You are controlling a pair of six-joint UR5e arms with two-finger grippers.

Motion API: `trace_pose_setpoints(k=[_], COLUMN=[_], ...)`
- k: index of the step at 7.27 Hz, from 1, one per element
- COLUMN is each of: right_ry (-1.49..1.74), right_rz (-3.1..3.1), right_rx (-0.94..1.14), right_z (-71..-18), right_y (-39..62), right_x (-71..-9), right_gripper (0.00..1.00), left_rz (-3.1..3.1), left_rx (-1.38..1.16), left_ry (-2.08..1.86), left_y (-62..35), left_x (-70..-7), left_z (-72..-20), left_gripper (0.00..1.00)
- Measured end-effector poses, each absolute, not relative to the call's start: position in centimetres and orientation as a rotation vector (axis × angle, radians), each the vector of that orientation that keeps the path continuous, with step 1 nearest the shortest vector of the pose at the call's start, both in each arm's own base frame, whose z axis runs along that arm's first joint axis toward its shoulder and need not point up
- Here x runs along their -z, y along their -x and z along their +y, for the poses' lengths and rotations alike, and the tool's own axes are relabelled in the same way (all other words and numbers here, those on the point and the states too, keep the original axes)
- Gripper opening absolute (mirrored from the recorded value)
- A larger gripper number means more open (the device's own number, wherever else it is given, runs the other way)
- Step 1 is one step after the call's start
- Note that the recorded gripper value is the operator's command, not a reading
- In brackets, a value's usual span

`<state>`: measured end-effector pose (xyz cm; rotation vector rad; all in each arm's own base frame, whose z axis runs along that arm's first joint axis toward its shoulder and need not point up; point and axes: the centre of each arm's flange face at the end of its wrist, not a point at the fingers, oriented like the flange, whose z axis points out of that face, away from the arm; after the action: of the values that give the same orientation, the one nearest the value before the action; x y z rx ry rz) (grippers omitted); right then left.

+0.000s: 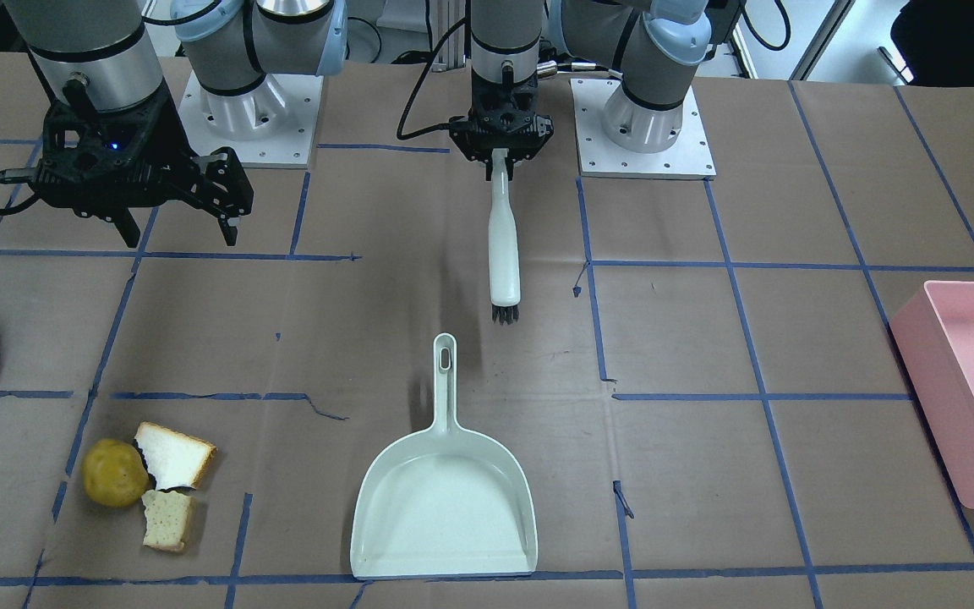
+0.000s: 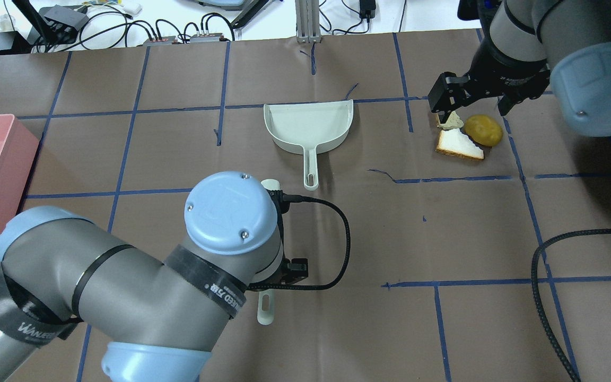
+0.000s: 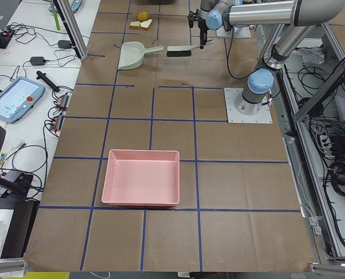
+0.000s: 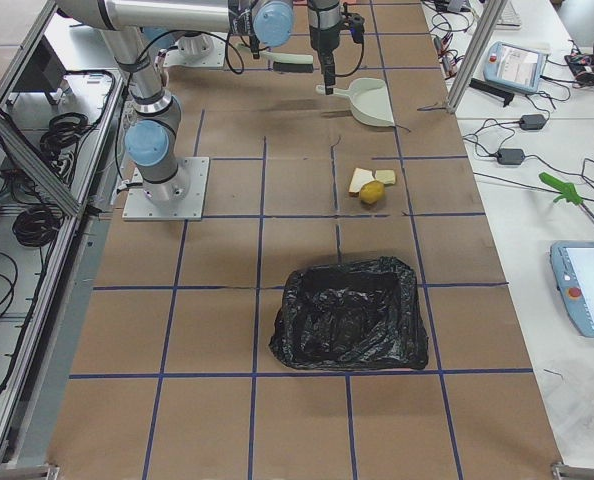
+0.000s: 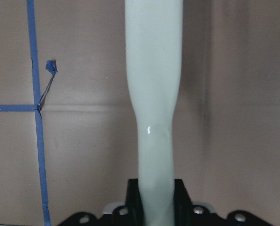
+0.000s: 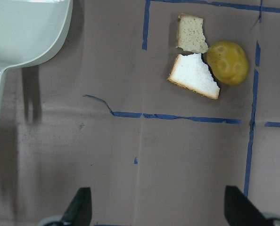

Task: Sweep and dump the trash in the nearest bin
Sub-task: 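Lift the brush with the left gripper while the right gripper reaches for the dustpan handle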

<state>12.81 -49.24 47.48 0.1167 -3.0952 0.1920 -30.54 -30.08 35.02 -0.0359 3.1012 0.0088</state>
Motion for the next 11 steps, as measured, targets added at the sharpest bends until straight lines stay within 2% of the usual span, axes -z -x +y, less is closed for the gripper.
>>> trace_pose_setpoints(k=[3, 7, 8, 9, 10, 11], right_ry=[-0.119, -0.167, -0.181, -0.167, -0.167, -0.171], right_rz=[-3.101, -3.148, -3.150, -3.154, -3.155, -3.156], right_rx=[-0.202, -0.172, -0.179, -0.185, -0.185, -0.181], right_z=[-50.2, -51.3, -51.6, -52.2, -52.9, -53.6], right_y=[-13.3, -17.5, -18.9, -20.3, -22.2, -25.0], right_x=[-46.6, -43.8, -43.1, -42.5, -42.0, -41.3], right_gripper=[1.00, 1.00, 1.00, 1.00, 1.00, 1.00], left_rz=[3.097, 3.092, 3.091, 3.089, 3.085, 3.082], left_rx=[-0.010, -0.084, -0.093, -0.101, -0.109, -0.118], left_ry=[0.061, 0.013, 0.001, -0.002, 0.000, 0.004], left_y=[29.4, 23.1, 22.0, 21.5, 21.2, 21.0], left_x=[-36.4, -39.3, -39.5, -39.5, -39.4, -39.2], left_z=[-32.5, -37.1, -37.6, -37.8, -38.0, -38.2], left_gripper=[0.09, 0.09, 0.11, 0.19, 0.17, 0.07])
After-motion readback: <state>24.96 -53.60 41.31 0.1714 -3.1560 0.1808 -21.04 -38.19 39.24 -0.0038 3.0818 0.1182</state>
